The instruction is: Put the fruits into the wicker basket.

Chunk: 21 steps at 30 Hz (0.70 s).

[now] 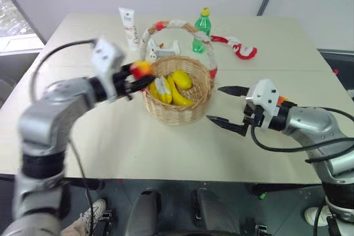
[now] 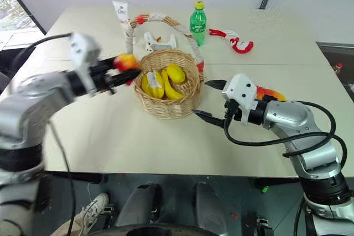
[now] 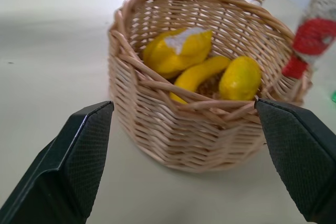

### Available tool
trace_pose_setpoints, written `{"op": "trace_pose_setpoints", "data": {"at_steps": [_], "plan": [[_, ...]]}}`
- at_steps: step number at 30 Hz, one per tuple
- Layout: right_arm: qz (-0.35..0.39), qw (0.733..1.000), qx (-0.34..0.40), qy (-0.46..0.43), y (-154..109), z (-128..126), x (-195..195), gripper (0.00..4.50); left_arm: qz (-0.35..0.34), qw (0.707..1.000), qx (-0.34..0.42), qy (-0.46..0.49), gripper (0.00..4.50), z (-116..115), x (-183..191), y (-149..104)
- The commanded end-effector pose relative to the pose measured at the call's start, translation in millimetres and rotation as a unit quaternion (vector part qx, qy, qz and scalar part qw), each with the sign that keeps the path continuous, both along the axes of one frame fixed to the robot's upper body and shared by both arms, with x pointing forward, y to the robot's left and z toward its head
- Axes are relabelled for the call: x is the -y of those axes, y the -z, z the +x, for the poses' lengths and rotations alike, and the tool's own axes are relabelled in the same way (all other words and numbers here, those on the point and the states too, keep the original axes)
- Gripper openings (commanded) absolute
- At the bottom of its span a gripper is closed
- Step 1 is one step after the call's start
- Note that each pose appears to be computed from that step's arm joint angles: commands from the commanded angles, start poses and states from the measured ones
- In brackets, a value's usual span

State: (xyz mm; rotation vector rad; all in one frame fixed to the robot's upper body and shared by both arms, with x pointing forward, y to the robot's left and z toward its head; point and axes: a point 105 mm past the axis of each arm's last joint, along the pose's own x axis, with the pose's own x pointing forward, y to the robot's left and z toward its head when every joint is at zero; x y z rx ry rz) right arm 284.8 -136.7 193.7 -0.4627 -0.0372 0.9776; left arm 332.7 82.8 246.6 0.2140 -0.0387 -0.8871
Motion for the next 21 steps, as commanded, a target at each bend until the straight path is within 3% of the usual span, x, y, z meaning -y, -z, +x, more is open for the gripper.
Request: {"op": "trace_pose_setpoints", "data": {"at_steps": [1, 6, 9, 13, 21], "plan": [[0.0, 0.999, 0.03, 0.019, -11.6, -1.2, 6.6, 4.5, 0.002, 0.999, -0.014, -0.038, 1.98, 21.7, 9.3, 5.7], [-0.045, 0.994, 0.022, 0.094, -1.3, -0.4, 37.3, 4.5, 0.007, 1.0, -0.013, 0.0, 4.48, 21.7, 28.9, 11.2], [-0.085, 0.986, 0.014, 0.143, 4.8, -0.5, 64.2, 4.5, 0.016, 0.999, 0.011, 0.029, 4.48, 13.4, 29.5, 10.4], [-0.147, 0.97, 0.002, 0.193, 18.9, -1.5, 98.0, 4.5, 0.016, 0.991, 0.055, 0.124, 4.48, -18.6, 33.6, 7.6], [-0.188, 0.953, -0.008, 0.238, 48.8, 18.4, 128.7, 4.5, 0.058, 0.975, 0.031, 0.21, 4.48, -54.5, 40.1, 32.8]]}}
